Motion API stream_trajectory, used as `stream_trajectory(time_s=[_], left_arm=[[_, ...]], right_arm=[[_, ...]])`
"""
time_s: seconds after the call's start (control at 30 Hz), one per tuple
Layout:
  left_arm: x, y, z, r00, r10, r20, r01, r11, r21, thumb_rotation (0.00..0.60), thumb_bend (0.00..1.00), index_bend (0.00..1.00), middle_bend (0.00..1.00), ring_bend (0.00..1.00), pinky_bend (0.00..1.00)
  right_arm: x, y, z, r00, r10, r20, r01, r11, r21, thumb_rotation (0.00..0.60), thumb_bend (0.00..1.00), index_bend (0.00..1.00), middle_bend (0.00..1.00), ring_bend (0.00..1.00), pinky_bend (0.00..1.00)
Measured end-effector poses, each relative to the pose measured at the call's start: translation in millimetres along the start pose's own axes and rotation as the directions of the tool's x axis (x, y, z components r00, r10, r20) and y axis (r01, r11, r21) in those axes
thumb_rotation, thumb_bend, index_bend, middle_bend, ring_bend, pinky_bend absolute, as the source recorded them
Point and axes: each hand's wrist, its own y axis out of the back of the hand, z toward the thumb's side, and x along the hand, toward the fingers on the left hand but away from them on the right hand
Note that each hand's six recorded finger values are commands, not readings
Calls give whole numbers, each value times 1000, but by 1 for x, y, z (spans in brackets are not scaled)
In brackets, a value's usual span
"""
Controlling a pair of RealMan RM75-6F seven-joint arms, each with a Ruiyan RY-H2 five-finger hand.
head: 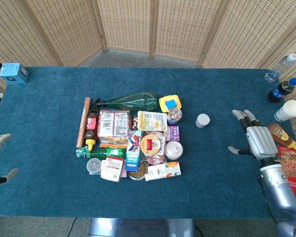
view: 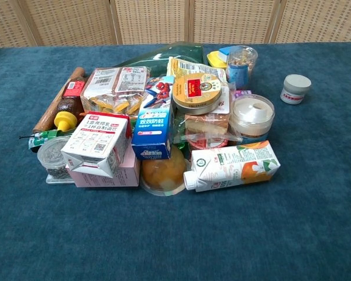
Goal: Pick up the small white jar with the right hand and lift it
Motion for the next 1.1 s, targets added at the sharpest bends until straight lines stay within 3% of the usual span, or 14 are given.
stream_trajectory(time_s=[0.4,0.63,1.1], left_arm=[[0,3,7,999,3,32,-3,1000,-15,600,0,151,235,158,0],[-2,5,9,999,5,37,-5,1000,-14,600,0,151,235,158,0],[-5,9,6,1000,14,22,-14,1000,-5,600,0,151,235,158,0]], right_arm=[[-44,-22,19,996,81,-24,-81,997,-3,600,111,0,118,0,284],[-74,-39,33,984,171,-45,-171,985,11,600,110,0,120,0,285],[-116,-58,43,966,257,-38,-256,966,23,600,111,0,132,11,302]])
